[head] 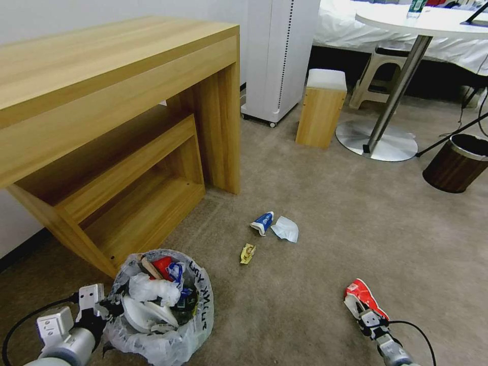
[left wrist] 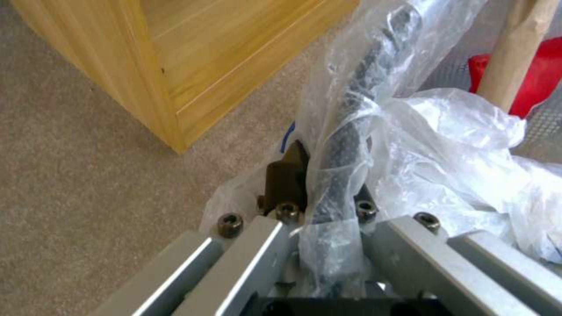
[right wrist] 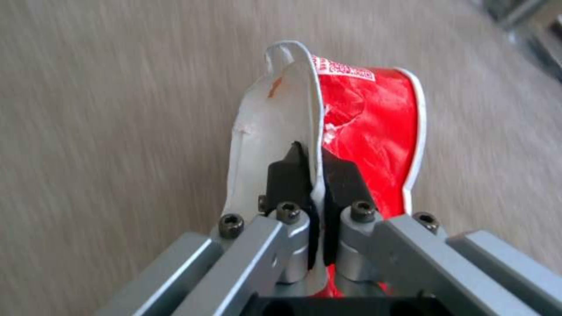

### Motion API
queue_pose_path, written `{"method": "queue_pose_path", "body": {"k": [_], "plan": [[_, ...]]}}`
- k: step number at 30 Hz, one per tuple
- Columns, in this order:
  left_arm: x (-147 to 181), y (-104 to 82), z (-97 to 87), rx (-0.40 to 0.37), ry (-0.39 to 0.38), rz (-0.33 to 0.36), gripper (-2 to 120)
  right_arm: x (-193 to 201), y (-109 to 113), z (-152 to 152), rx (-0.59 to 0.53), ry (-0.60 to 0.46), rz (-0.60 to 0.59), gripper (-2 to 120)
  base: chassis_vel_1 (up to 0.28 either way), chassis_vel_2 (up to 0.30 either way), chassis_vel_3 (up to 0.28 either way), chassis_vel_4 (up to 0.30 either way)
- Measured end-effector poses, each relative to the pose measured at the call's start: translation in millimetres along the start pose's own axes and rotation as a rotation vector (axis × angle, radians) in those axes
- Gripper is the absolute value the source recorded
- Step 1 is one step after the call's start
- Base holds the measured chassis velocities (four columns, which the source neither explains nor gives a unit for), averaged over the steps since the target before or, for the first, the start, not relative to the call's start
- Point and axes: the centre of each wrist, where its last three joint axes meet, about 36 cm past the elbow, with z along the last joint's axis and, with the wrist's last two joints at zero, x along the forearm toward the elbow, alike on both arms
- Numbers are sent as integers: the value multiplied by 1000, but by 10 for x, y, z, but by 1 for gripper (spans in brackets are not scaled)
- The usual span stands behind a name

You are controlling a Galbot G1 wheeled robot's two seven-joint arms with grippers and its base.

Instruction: Pick up the trash bin and place the garbage on the floor into it.

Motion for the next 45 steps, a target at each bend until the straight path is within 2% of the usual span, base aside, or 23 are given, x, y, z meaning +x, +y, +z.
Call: {"method": "queue_pose_path", "body": {"k": [1,4,5,8,9,12,13,14,16,17,20,21,23,25,26,28,29,30,33,34,37,42,45], "plan": [[0,0,0,0,0,0,0,0,0,0,0,0,0,0,0,0,0,0],[-12,13,2,1,0,-4,0,-103,-51,-334,-111,-199,-84,0,0,0,0,0],[-12,13,2,1,0,-4,0,-103,-51,-334,-111,-199,-84,0,0,0,0,0],[-19,14,13,5,0,-6,0,-212,-42,-837,-209,-418,-205,0,0,0,0,0],[-19,14,13,5,0,-6,0,-212,-42,-837,-209,-418,-205,0,0,0,0,0],[-16,8,22,8,0,-8,0,-339,0,-1297,-259,-614,-336,0,0,0,0,0],[-11,5,25,8,0,-8,0,-374,28,-1419,-266,-661,-374,0,0,0,0,0],[-11,5,25,8,0,-8,0,-374,28,-1419,-266,-661,-374,0,0,0,0,0],[2,-4,29,8,0,-8,0,-456,87,-1757,-269,-775,-458,0,0,0,0,0],[2,-4,29,8,0,-8,0,-456,87,-1757,-269,-775,-458,0,0,0,0,0],[22,-26,14,9,-3,-5,0,-542,124,-2413,-237,-937,-584,0,0,0,0,0],[22,-26,14,9,-3,-5,0,-542,124,-2413,-237,-937,-584,0,0,0,0,0],[36,-40,11,12,-4,-3,0,-578,208,-2752,-224,-1001,-650,0,0,0,0,0],[40,-45,10,12,-4,-2,0,-583,241,-2853,-222,-1015,-669,0,0,0,0,0],[55,-58,6,13,-5,-1,0,-583,328,-3056,-226,-1037,-713,0,0,0,0,0],[64,-68,0,13,-7,1,0,-588,423,-3253,-232,-1054,-759,0,0,0,0,0],[76,-78,-10,14,-10,2,0,-594,504,-3483,-228,-1074,-808,0,0,0,0,0],[76,-78,-10,14,-10,2,0,-594,504,-3483,-228,-1074,-808,0,0,0,0,0],[98,-90,-18,16,-13,1,0,-576,709,-3864,-212,-1095,-906,0,0,0,0,0],[98,-90,-18,16,-13,1,0,-576,709,-3864,-212,-1095,-906,0,0,0,0,0],[116,-108,-28,17,-18,2,0,-517,934,-4060,-207,-1082,-990,0,0,0,0,0],[134,-114,-37,18,-22,1,0,-474,1096,-4093,-212,-1053,-1032,0,0,0,0,0],[156,-117,-42,19,-25,-2,0,-457,1276,-4030,-211,-1011,-1073,0,0,0,0,0]]}}
